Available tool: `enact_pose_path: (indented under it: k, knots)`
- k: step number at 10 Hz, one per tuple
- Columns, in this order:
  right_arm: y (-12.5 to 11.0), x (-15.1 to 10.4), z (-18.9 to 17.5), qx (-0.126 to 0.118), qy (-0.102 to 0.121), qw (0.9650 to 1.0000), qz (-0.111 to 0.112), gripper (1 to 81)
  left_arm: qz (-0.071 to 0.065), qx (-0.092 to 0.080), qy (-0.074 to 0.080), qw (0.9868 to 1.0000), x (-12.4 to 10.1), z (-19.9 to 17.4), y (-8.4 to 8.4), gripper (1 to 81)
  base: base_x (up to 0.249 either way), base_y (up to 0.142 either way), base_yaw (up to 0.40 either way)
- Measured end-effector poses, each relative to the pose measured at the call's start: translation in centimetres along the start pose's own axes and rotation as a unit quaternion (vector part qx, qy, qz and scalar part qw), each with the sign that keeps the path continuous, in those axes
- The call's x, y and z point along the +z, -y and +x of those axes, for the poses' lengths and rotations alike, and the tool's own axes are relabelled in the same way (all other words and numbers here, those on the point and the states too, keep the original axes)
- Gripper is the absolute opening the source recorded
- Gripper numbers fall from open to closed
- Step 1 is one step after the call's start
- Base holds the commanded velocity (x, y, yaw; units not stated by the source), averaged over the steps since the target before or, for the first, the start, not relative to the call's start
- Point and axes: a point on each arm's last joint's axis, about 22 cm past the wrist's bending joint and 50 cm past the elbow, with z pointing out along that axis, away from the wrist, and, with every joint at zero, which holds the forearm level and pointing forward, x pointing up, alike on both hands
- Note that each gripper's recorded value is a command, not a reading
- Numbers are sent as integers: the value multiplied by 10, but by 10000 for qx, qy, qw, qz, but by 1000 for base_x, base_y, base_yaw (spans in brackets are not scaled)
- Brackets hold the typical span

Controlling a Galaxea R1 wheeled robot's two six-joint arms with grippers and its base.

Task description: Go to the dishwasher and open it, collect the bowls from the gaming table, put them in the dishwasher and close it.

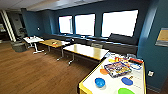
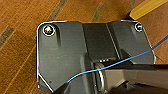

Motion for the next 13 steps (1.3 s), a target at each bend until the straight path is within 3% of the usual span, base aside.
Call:
enact_pose_path:
  k: [13]
  knots:
    - [1, 0, 0, -1, -1, 10000, 6, 811, 3, 0, 0, 10000, 0, 0, 1, 811, 77, 70, 0]
